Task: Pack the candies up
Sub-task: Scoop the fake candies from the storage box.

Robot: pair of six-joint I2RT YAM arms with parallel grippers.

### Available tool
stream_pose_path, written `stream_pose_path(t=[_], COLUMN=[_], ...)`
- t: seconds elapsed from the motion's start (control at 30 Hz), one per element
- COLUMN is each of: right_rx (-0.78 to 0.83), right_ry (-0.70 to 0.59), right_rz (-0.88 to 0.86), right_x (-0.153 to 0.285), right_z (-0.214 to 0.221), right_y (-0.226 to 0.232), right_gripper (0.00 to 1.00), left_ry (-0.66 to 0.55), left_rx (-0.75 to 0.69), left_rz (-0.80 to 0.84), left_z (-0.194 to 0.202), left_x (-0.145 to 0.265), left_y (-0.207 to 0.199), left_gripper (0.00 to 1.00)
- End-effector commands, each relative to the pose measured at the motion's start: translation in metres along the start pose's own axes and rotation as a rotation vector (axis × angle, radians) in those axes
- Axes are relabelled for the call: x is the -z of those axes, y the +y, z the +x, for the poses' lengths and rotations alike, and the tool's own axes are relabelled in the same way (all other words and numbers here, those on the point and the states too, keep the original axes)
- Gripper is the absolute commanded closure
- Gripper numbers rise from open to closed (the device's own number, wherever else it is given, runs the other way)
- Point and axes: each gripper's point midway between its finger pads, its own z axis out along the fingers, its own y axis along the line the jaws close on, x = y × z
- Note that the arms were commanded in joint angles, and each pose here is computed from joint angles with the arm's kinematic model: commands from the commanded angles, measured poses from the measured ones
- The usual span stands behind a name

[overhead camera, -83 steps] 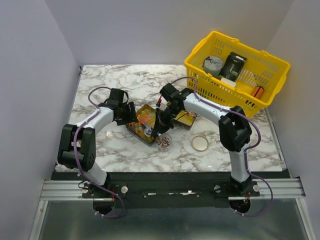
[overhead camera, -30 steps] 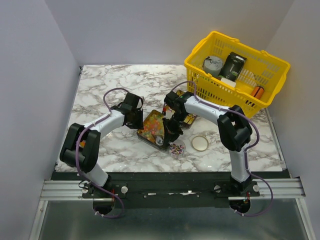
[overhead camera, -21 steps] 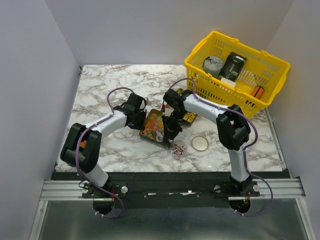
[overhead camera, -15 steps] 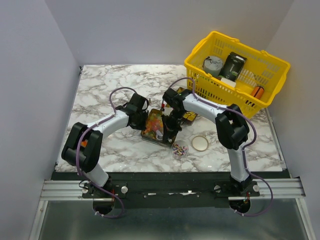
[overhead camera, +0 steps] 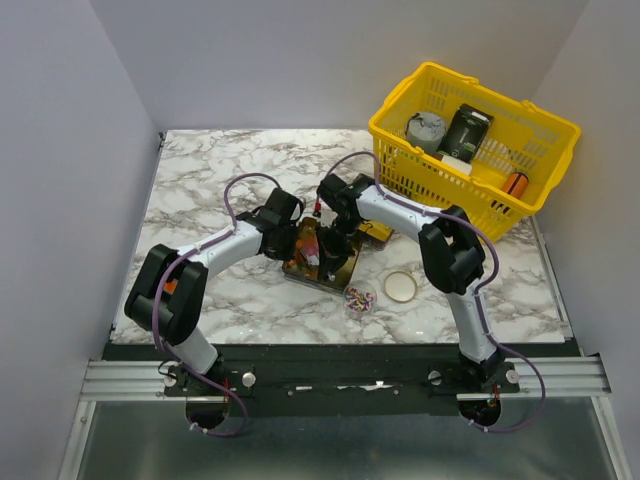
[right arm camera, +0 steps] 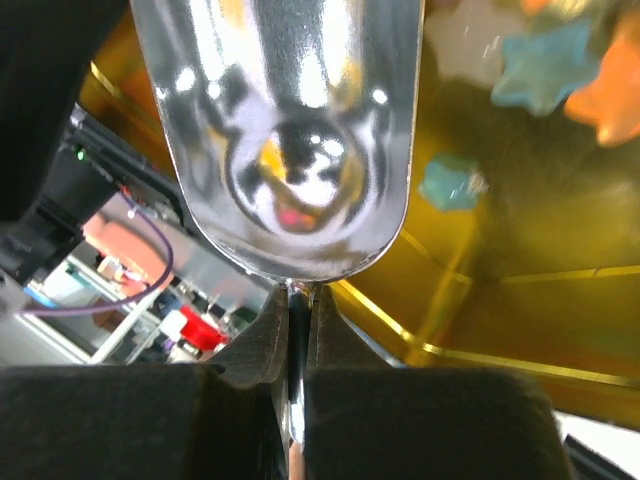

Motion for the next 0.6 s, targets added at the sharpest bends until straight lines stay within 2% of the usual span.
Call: stream_pose_path(t=[0.0,0.23,0.57], right_rx=[-0.115,-0.191,-0.168], right_ry=[0.030,-0.011,-0.057], right_rz=[0.168,0.176,0.227], right_x=[-0.031,-0.026,-0.028], right_z=[-0.004,-0.018,-0.043], right_y=[-0.044,-0.061,-0.080], right_gripper=[0.99,0.99,0.99], left_ry=[-0.002,-0.008,-0.013], left_rx=[-0.015,-0.018,-0.035], left_rz=[0.008,0.003,0.012], left_z=[0.003,0.003,0.005], left_x=[-0.002,0.000,-0.001], left_y=[-0.007,-0.007,-0.011], left_gripper=[1.00,1.00,1.00])
